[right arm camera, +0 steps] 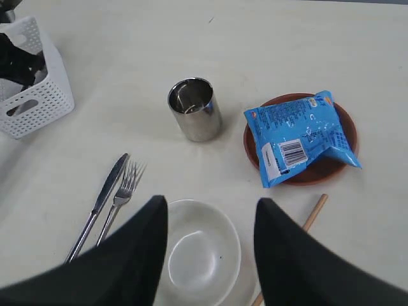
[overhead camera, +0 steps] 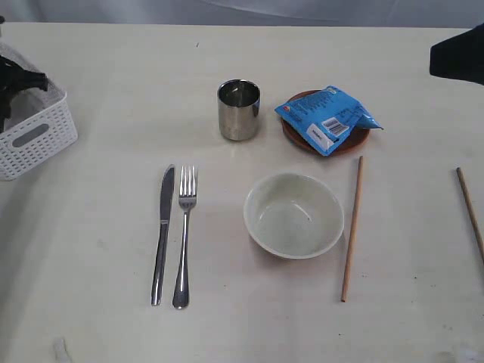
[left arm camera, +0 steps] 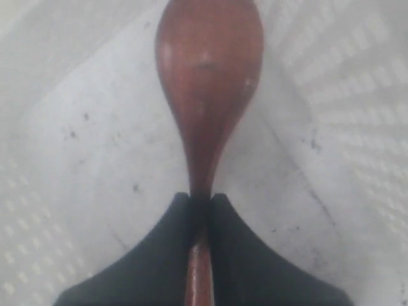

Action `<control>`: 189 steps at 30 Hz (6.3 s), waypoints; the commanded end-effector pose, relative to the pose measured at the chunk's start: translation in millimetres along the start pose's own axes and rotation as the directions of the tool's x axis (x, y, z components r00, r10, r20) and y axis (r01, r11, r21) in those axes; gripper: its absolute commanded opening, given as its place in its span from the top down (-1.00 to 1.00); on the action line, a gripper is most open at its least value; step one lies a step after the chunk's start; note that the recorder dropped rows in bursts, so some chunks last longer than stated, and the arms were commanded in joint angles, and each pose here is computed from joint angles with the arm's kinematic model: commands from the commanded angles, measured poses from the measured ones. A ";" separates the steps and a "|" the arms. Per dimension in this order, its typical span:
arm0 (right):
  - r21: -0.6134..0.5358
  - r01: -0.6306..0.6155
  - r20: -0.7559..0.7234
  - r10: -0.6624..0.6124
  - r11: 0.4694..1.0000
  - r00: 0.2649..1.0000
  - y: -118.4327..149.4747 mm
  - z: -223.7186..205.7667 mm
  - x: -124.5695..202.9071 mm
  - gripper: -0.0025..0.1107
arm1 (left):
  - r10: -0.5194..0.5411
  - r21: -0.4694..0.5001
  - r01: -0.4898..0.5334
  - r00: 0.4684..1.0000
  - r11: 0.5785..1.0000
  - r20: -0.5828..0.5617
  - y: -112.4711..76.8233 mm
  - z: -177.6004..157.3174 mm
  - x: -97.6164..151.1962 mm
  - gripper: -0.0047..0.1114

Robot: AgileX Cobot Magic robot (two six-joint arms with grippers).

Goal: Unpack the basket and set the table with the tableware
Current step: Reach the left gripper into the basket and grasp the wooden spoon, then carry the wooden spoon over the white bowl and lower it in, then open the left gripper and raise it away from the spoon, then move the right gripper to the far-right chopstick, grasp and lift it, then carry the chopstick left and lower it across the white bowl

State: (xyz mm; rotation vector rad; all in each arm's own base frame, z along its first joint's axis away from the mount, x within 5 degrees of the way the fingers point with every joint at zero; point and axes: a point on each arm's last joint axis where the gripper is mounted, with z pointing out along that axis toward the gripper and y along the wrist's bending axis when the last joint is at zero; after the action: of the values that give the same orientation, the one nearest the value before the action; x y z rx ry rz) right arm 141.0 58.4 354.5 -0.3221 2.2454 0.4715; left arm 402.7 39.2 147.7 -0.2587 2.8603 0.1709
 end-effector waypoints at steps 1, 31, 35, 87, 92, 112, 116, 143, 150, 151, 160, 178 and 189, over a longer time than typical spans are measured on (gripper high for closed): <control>-0.002 0.003 0.006 -0.003 1.000 1.000 0.9 -1.7 -0.9 0.22 | -0.015 0.022 0.013 0.993 1.000 0.120 3.5 -42.6 -7.3 0.92; 0.142 0.014 -0.033 -0.009 0.990 0.999 -12.3 -2.7 2.5 0.22 | 0.749 0.313 -0.908 0.410 0.279 0.520 -229.6 -200.1 128.3 0.92; 0.191 0.004 -0.033 0.002 0.982 0.999 -16.7 -3.4 2.6 0.22 | 0.819 0.302 -0.946 0.263 0.116 0.510 -258.6 -191.0 159.5 0.92; 0.192 -0.003 -0.034 0.010 0.981 0.999 -16.7 -3.4 2.8 0.22 | 0.935 -0.027 -0.988 -0.150 -0.149 0.322 -293.1 -180.3 216.2 -0.01; 0.469 -0.070 -0.093 0.127 0.881 0.988 -47.5 10.6 14.8 0.22 | 0.922 -0.090 -0.990 0.064 0.106 0.382 -258.1 -233.0 199.7 0.23; 0.594 -0.278 -0.511 0.620 0.755 0.595 -176.2 150.5 72.4 0.22 | 0.140 0.130 -0.453 0.515 0.882 0.846 -17.1 -344.5 179.7 0.91; 0.602 -0.236 -0.556 0.613 0.762 0.561 -182.8 160.6 83.3 0.22 | 0.150 0.113 -0.432 0.529 0.895 0.835 -10.4 -312.1 192.7 0.91; 0.544 -0.090 -0.681 0.502 0.834 0.533 -176.9 201.6 120.4 0.96 | 0.097 0.141 -0.445 0.470 0.884 0.877 -9.0 -283.6 213.0 0.91; 0.504 -0.167 -0.655 0.501 0.848 0.566 -157.4 184.3 88.5 0.96 | 0.098 0.141 -0.445 0.472 0.885 0.876 -8.9 -283.4 213.1 0.91; 0.490 -0.182 -0.648 0.496 0.853 0.578 -154.9 182.6 85.4 0.96 | 0.098 0.141 -0.445 0.472 0.885 0.876 -8.9 -283.4 213.1 0.91; 0.295 -0.280 -0.626 0.406 0.914 0.666 -127.2 169.2 61.9 0.96 | 0.098 0.142 -0.444 0.476 0.885 0.874 -8.9 -283.0 213.3 0.91; -0.419 0.755 -0.254 -0.864 0.504 0.436 6.2 150.9 13.1 0.96 | 0.108 0.134 -0.446 0.478 0.885 0.872 -8.6 -282.5 213.5 0.91; -0.404 0.817 0.113 -0.909 -0.411 -0.401 57.3 154.3 23.1 0.96 | 0.116 0.127 -0.448 0.477 0.885 0.871 -8.4 -282.2 213.5 0.91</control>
State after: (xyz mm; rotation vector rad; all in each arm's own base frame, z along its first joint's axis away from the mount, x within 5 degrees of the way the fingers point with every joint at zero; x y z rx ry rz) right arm 207.3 170.7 251.7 -2.4011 1.2480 -0.1674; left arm 131.7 -43.4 360.7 0.3247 1.8412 -0.1346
